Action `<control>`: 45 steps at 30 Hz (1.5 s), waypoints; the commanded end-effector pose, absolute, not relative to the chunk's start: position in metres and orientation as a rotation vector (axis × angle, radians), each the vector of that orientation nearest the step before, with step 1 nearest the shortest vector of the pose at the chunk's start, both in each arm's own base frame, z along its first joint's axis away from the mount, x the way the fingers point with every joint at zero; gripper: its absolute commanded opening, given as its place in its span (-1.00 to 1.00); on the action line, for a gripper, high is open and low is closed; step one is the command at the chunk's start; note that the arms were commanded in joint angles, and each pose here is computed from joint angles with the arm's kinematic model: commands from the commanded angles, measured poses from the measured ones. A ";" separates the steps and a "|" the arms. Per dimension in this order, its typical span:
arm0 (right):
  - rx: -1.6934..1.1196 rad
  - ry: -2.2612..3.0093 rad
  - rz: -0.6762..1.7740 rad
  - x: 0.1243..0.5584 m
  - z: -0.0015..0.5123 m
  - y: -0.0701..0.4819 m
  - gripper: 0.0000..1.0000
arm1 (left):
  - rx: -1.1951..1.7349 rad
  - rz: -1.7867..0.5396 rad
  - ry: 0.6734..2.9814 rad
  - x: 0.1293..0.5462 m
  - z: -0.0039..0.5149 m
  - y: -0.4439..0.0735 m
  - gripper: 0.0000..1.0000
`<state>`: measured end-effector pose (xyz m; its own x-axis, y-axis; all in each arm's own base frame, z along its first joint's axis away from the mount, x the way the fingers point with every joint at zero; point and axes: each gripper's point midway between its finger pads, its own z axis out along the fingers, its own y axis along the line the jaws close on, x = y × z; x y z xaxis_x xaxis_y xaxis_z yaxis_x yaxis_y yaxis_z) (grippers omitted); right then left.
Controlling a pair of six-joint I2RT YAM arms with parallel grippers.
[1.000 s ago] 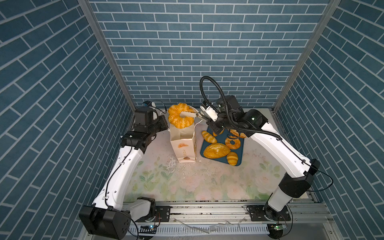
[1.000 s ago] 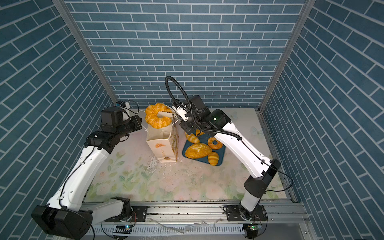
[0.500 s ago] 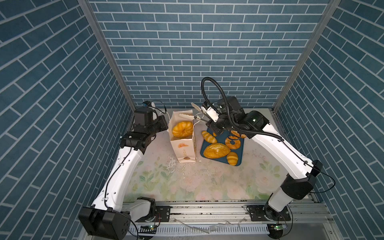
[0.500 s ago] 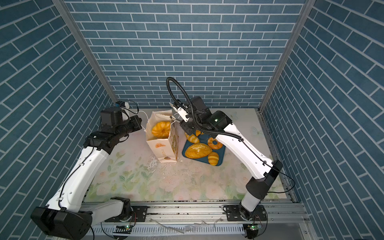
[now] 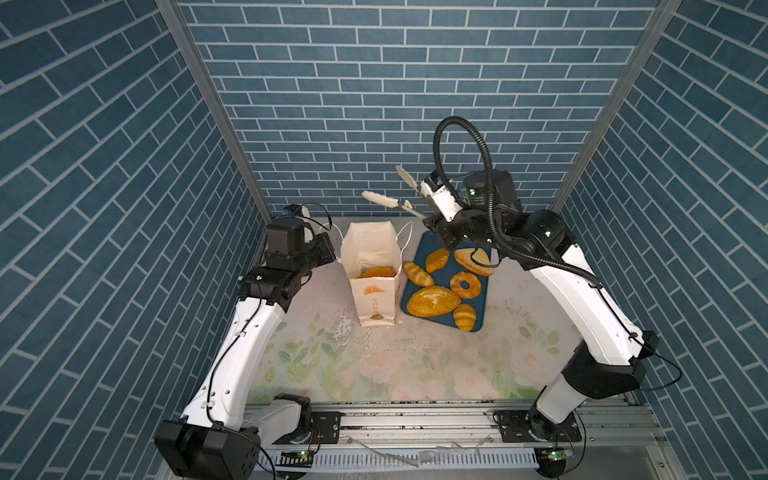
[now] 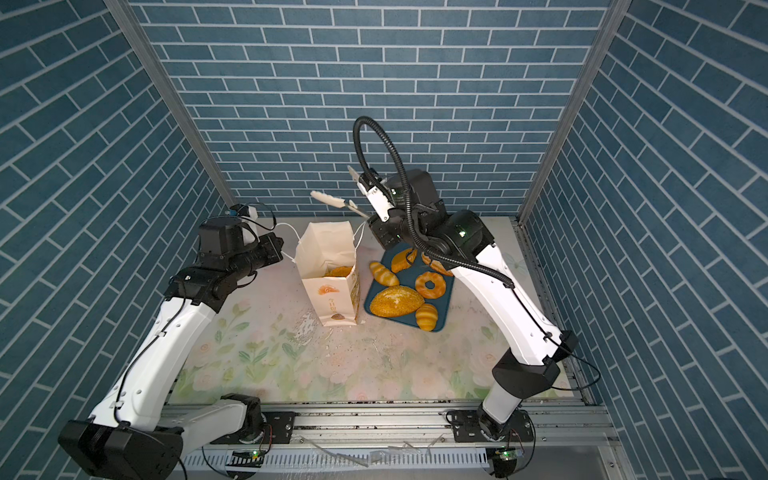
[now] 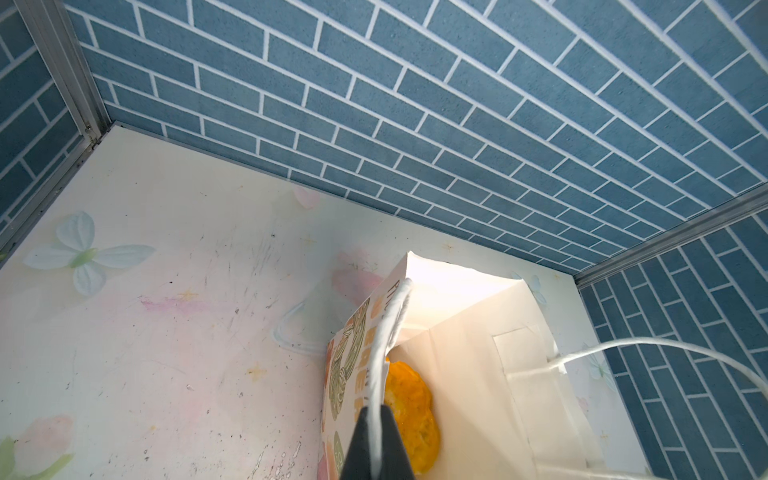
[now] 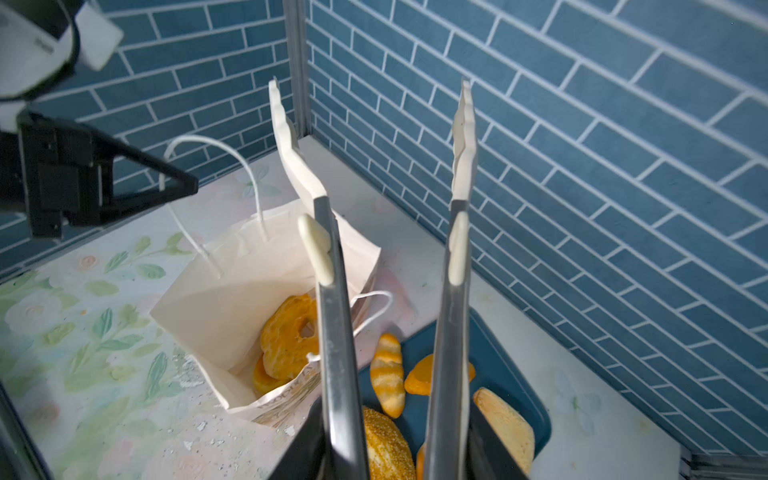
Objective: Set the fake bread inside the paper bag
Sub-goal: 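Open the tongs to drop the croissant ring into the bag, then move the right gripper with tongs back over the bread tray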
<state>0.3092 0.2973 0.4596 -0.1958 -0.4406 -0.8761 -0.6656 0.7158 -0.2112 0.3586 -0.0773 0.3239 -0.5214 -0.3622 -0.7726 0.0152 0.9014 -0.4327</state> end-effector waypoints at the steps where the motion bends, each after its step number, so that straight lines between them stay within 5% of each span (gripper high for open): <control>1: -0.742 1.884 0.179 0.320 0.467 0.265 -0.10 | -0.245 -0.503 2.065 0.354 0.325 -0.080 -0.99; 18: -0.382 2.327 0.035 0.349 0.360 0.146 -0.10 | -0.218 -0.477 2.073 0.348 0.326 -0.078 -0.95; 30: -0.416 2.677 0.051 0.293 0.262 0.130 -0.10 | -0.191 -0.476 2.082 0.344 0.329 -0.079 -0.75; 45: -0.372 2.941 0.050 0.218 0.240 0.105 -0.11 | -0.194 -0.474 2.087 0.347 0.326 -0.080 -0.73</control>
